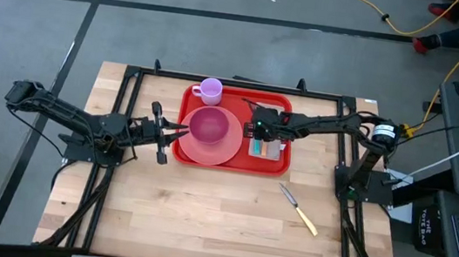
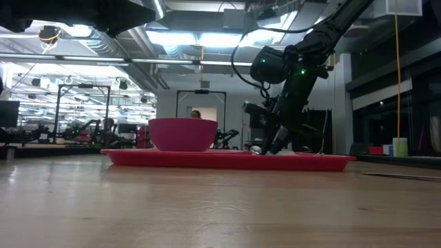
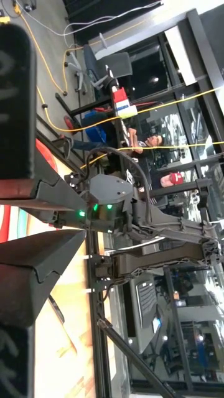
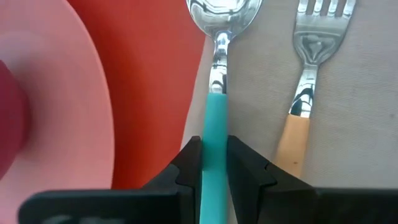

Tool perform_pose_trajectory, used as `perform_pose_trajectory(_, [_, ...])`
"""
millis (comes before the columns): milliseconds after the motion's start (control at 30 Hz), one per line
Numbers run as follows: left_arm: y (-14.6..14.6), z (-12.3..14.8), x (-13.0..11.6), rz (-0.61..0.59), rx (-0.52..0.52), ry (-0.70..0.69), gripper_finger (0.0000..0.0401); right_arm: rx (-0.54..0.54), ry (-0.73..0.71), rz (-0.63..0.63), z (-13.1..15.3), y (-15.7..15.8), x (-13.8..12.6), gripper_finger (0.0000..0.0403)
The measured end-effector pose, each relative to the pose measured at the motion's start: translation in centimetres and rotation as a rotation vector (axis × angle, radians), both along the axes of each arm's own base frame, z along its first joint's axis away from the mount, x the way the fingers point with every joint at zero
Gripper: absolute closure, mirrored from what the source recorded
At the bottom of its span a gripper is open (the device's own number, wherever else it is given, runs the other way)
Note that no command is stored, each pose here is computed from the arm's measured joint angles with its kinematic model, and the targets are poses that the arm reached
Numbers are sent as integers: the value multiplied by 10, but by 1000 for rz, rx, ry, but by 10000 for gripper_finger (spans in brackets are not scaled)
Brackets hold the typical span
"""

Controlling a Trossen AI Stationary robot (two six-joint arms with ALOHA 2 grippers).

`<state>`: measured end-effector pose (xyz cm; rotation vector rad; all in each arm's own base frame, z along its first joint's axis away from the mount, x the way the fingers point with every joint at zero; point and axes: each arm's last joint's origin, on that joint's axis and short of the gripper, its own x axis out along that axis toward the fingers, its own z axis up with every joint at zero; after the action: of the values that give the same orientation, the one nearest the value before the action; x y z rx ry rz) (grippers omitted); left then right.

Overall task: Set up tray
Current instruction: Put the blue spoon beside the orange fork on the brown napkin

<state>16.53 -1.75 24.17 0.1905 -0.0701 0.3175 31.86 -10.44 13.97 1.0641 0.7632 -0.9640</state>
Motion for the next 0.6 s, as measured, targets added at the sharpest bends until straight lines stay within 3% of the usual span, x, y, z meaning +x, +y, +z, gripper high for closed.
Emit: perform_pose_trajectory(600, [0,0,0,0,0,0,347,29,-4,-58,-1,0,-1,346])
